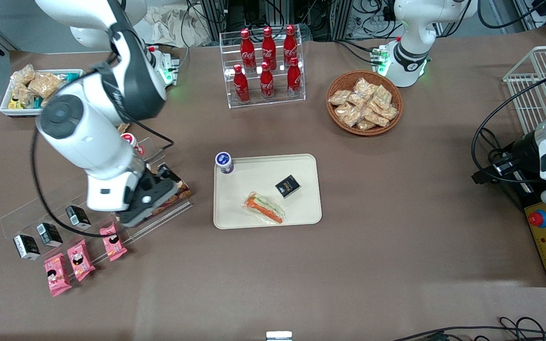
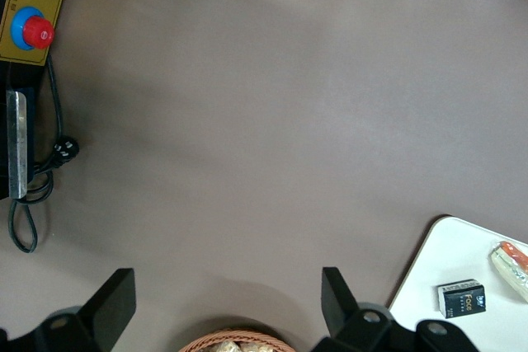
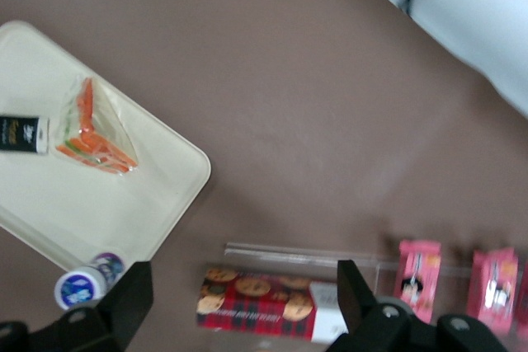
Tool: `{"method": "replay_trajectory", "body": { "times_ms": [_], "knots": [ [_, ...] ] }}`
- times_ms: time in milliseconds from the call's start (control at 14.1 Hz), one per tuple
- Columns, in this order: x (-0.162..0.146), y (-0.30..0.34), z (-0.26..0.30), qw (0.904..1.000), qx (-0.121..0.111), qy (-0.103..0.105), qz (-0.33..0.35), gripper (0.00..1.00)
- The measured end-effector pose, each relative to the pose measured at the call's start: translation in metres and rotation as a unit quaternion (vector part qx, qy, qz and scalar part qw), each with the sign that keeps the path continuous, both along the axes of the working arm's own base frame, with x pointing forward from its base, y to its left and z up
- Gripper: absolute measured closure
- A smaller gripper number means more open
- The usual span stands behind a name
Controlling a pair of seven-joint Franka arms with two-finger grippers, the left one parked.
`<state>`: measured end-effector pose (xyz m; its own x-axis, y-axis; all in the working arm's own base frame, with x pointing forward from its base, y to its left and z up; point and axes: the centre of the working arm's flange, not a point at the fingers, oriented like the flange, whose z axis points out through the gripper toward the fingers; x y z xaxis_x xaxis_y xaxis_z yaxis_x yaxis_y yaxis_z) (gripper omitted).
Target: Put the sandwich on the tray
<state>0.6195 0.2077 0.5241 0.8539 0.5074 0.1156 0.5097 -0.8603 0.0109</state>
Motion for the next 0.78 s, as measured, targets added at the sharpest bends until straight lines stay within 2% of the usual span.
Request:
{"method": "replay_trajectory", "body": {
  "times_ms": [142, 283, 496, 780],
  "knots": [
    [-0.005, -0.027, 0.013, 0.996, 0.006, 0.024, -0.086, 0.0],
    [-0.006, -0.068, 0.025, 0.9873, 0.007, 0.043, -0.153, 0.0],
    [-0.009, -0.132, 0.048, 0.9779, -0.003, 0.041, -0.205, 0.0],
    [-0.017, -0.198, 0.063, 0.9658, 0.01, 0.051, -0.254, 0.0]
  ]
}}
